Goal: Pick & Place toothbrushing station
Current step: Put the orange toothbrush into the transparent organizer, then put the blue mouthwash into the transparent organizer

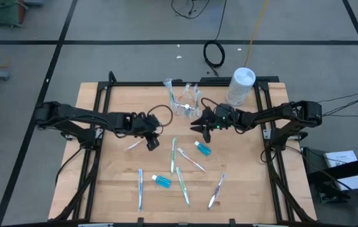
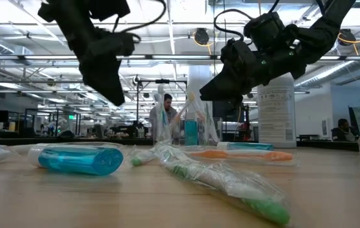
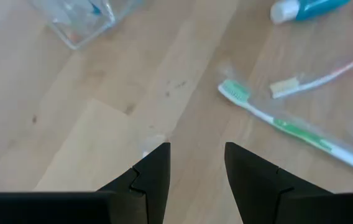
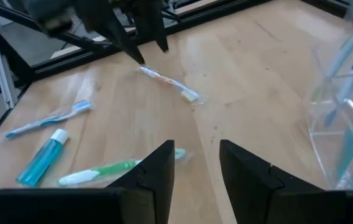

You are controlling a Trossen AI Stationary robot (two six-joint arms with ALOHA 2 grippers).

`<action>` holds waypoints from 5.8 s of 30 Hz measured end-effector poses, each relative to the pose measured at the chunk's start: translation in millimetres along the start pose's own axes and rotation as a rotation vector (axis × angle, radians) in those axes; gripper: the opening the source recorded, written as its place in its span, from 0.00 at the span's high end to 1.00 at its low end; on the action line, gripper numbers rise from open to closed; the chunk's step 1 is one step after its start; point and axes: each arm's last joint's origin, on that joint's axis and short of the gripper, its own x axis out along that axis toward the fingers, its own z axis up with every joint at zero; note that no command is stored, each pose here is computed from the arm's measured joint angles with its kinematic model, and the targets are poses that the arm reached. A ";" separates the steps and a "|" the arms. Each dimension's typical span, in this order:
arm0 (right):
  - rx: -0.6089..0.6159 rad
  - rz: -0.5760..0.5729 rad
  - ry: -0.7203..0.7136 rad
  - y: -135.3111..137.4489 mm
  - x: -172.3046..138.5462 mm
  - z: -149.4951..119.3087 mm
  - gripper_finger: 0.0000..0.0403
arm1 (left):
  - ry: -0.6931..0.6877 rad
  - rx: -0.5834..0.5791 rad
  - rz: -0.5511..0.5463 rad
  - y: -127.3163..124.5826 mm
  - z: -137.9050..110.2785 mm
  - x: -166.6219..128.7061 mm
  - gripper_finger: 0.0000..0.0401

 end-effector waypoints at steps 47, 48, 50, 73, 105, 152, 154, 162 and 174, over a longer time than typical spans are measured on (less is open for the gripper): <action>-0.079 -0.001 -0.016 -0.4 -0.2 1.8 0.71 | 0.267 0.214 0.087 12.1 -19.2 66.1 0.97; -0.080 -0.001 -0.016 -0.4 -0.2 1.8 0.71 | 0.243 0.236 0.077 9.9 -17.6 66.4 0.96; -0.091 -0.001 -0.015 -0.4 -0.2 1.8 0.71 | 0.171 0.282 0.056 4.2 -12.2 66.2 0.94; -0.103 -0.008 0.024 -1.2 -0.2 -2.1 0.71 | -0.989 -0.123 0.334 48.3 100.3 6.8 0.98; -0.091 -0.015 0.072 -2.1 -0.4 -6.9 0.71 | -0.848 -0.173 0.451 63.2 77.9 106.3 0.95; -0.072 -0.015 0.073 -1.9 -0.3 -7.0 0.71 | -0.630 0.008 0.173 26.2 70.9 21.8 0.55; -0.072 -0.015 0.072 -1.9 -0.2 -7.0 0.71 | -0.589 0.067 0.126 21.8 66.3 12.7 0.55; -0.050 -0.015 0.072 -1.8 -0.3 -7.1 0.71 | -0.549 0.236 -0.134 3.4 55.2 -20.9 0.55; -0.047 -0.019 0.096 -2.2 -0.5 -9.4 0.71 | -0.458 0.337 -0.313 -16.8 34.0 -46.5 0.55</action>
